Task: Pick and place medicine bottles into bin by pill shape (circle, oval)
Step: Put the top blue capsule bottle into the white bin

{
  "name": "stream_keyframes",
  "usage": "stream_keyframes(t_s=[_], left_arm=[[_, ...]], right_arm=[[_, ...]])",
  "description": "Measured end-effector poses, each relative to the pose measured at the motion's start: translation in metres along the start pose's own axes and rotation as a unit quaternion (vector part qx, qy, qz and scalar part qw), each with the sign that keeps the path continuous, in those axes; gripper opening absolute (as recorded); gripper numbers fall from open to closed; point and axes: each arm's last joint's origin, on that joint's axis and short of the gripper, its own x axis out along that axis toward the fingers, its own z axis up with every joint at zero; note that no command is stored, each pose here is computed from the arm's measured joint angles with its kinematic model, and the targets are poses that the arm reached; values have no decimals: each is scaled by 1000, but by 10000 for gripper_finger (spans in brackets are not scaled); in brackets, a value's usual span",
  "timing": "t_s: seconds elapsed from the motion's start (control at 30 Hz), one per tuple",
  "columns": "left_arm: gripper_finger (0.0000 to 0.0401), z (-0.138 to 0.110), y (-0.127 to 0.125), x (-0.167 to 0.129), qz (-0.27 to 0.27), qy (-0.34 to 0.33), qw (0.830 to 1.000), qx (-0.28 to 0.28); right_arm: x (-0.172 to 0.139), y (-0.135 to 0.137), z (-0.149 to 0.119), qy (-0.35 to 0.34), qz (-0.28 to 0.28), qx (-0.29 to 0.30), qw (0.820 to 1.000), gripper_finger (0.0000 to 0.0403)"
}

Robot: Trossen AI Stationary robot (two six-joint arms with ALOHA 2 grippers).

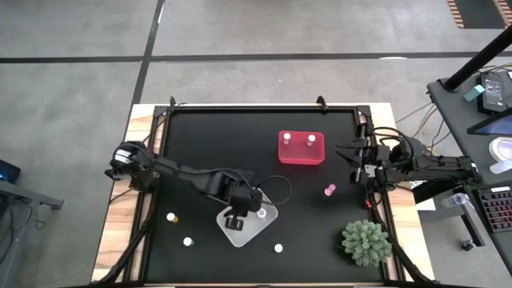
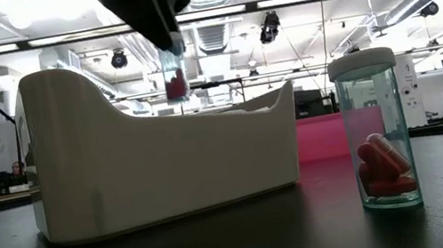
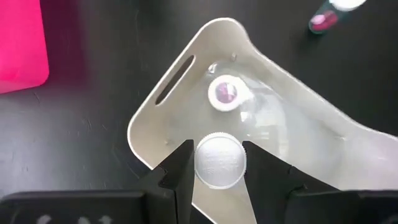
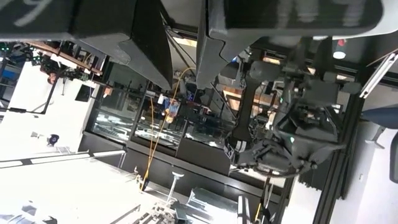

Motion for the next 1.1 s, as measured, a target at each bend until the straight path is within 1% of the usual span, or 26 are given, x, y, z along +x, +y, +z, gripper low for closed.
stream_keyframes(t_s=[0.2,0.33,0.53,0.7,0.8,0.93,1.1], left_arm=[[103,-5,9,10,-6,-4,1000,1],[103,-5,12,19,-10,-23,1000,6],[103,-15,19,32,-9,-14,1000,0],[103,-19,20,42,-21,-28,999,2],[103,-23,21,46,-21,-26,999,9],[103,-25,22,53,-23,-40,999,17],[103,-30,26,57,-28,-32,999,20]], right_arm=[[0,0,0,0,0,5,1000,63],[0,0,0,0,0,2,1000,63],[0,0,0,2,1,1,1000,63],[0,0,0,2,0,1,1000,63],[0,0,0,2,1,1,1000,63],[0,0,0,2,0,1,1000,63],[0,0,0,3,-4,1,1000,63]])
